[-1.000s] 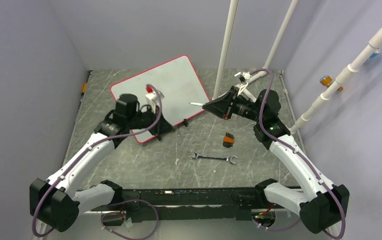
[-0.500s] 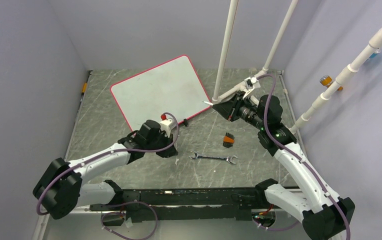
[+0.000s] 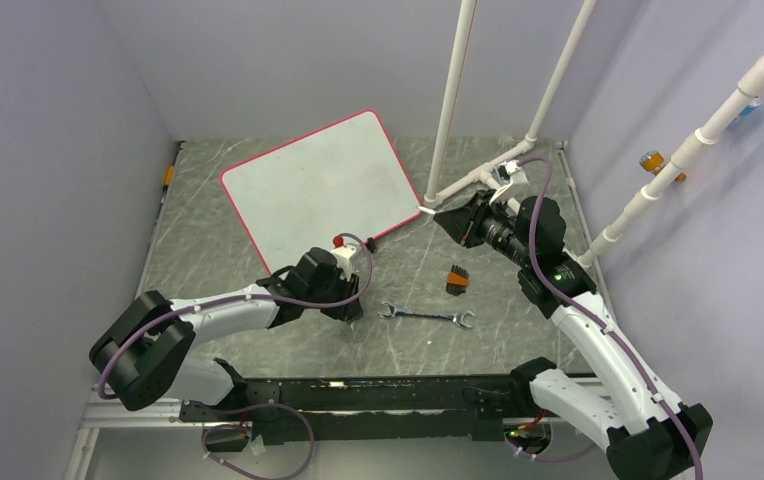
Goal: Write a sentence on the whiteboard
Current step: Place the pen cap at the center of the board, then move the whiteboard to the center of the board.
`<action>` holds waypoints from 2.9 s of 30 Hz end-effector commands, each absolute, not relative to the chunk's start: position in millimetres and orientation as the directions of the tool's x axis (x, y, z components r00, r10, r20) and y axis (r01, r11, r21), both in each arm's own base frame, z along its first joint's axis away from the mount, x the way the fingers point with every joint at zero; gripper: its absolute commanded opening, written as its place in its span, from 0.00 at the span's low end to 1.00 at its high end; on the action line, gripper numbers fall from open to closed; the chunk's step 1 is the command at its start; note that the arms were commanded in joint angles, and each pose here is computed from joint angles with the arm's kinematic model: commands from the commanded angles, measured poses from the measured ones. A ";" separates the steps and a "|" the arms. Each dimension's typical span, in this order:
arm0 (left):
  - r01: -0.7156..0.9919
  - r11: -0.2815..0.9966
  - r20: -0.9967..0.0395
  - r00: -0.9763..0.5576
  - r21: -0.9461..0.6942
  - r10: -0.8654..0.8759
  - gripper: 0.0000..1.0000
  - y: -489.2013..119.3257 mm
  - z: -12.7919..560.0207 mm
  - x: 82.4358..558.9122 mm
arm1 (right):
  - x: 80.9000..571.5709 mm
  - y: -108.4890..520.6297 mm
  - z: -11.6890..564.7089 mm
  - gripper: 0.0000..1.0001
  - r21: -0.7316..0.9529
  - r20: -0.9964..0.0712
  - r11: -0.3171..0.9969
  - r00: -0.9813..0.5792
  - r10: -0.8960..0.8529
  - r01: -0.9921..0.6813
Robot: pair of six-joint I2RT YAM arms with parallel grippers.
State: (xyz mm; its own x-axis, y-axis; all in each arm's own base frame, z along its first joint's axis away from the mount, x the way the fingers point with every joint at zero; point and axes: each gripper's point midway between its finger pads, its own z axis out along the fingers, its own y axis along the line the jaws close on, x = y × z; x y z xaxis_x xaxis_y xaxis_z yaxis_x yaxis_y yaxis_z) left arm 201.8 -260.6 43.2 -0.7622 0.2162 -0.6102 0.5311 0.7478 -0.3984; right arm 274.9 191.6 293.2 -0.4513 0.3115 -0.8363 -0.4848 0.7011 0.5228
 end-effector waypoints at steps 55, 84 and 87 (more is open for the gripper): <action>0.531 0.674 -0.796 -0.589 -0.513 -0.141 0.83 -60.8 306.1 459.0 | 276.5 208.6 306.9 0.00 0.498 -0.856 0.645 -0.449 0.257 -0.580; 0.578 0.661 -0.776 -0.630 -0.479 -0.011 0.80 -66.1 245.1 498.0 | 287.9 220.4 290.1 0.00 0.506 -0.844 0.626 -0.492 0.216 -0.593; 0.569 0.688 -0.794 -0.608 -0.450 -0.016 0.81 -59.9 253.8 502.3 | 286.8 221.6 289.7 0.00 0.511 -0.841 0.620 -0.496 0.216 -0.595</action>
State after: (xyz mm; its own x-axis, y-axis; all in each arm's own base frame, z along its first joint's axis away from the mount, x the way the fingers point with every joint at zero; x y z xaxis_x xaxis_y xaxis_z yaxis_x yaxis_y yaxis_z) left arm 491.2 -67.3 226.1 -0.6933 -0.0348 -0.7198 0.5211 0.6657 -0.5341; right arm 284.9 217.2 263.2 -0.5621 0.2009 -0.8023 -0.5347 0.6518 0.5378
